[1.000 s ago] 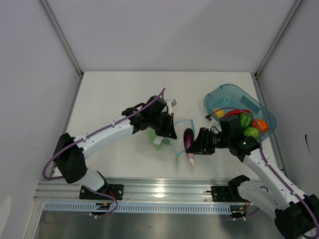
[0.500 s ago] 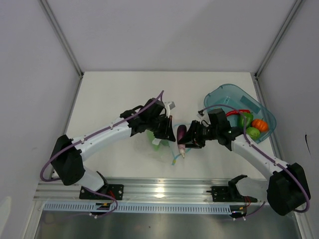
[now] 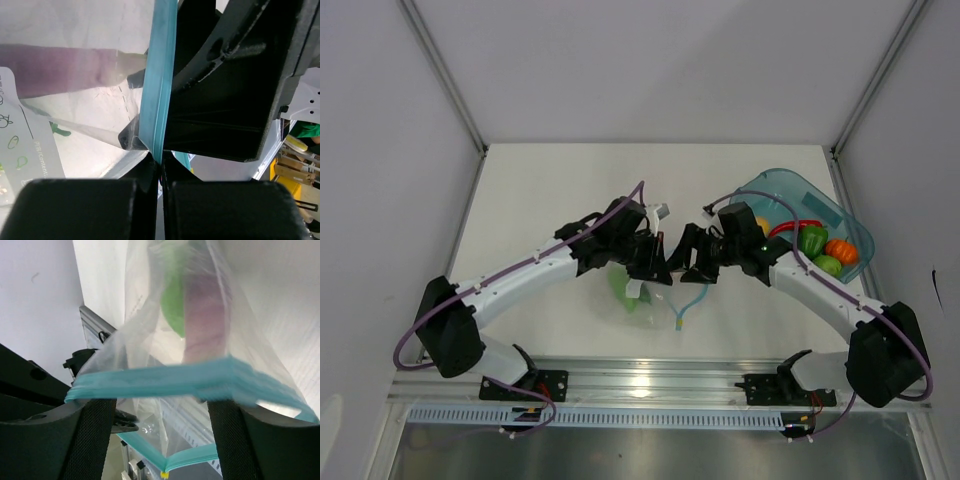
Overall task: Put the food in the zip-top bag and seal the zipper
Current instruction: Place the fake vegetable in the zipper food storage bag.
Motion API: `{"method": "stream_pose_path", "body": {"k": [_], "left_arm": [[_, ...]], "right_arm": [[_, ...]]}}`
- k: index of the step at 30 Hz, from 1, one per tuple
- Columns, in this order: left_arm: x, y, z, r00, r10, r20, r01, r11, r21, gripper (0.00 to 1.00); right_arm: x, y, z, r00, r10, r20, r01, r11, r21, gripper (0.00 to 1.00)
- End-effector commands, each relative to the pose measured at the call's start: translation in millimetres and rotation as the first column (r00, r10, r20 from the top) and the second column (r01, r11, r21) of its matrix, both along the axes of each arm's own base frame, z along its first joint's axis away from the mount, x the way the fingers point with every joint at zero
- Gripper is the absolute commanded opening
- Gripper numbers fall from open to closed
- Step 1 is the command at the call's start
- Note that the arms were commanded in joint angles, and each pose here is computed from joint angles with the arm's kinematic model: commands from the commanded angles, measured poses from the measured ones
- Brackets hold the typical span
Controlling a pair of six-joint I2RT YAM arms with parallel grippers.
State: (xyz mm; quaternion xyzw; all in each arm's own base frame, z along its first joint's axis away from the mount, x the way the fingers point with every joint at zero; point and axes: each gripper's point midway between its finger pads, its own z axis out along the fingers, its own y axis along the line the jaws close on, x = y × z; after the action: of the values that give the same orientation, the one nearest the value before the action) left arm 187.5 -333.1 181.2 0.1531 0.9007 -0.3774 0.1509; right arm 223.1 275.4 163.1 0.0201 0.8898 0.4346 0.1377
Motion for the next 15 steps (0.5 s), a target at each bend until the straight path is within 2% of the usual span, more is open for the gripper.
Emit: {"method": "stream_pose_path", "body": {"k": [1,8,12,15], "left_arm": [[-3.2,-8.5,26.4,0.999,-0.015,0.031,0.018,0.996,-0.089,0.01],[-1.5,-11.0,26.3,0.999,-0.019,0.030,0.021,0.996,-0.090,0.00],[-0.1,-13.0,23.7,0.999,-0.024,0.031,0.026,0.996,-0.088,0.00],[-0.2,-16.7,20.6,0.999,-0.033,0.020,0.035,0.995,-0.098,0.01]], "right_arm": [[-1.1,-4.8,15.3,0.997,-0.001,0.082,0.003,1.000,-0.019,0.74],[-7.4,-42.2,25.8,0.986,-0.056,0.157,0.079,0.986,-0.146,0.75],[-4.7,-83.0,42.6,0.967,-0.155,0.205,0.193,0.964,-0.184,0.76],[8.4,-128.2,54.9,0.920,-0.288,0.265,0.344,0.918,-0.196,0.96]]}}
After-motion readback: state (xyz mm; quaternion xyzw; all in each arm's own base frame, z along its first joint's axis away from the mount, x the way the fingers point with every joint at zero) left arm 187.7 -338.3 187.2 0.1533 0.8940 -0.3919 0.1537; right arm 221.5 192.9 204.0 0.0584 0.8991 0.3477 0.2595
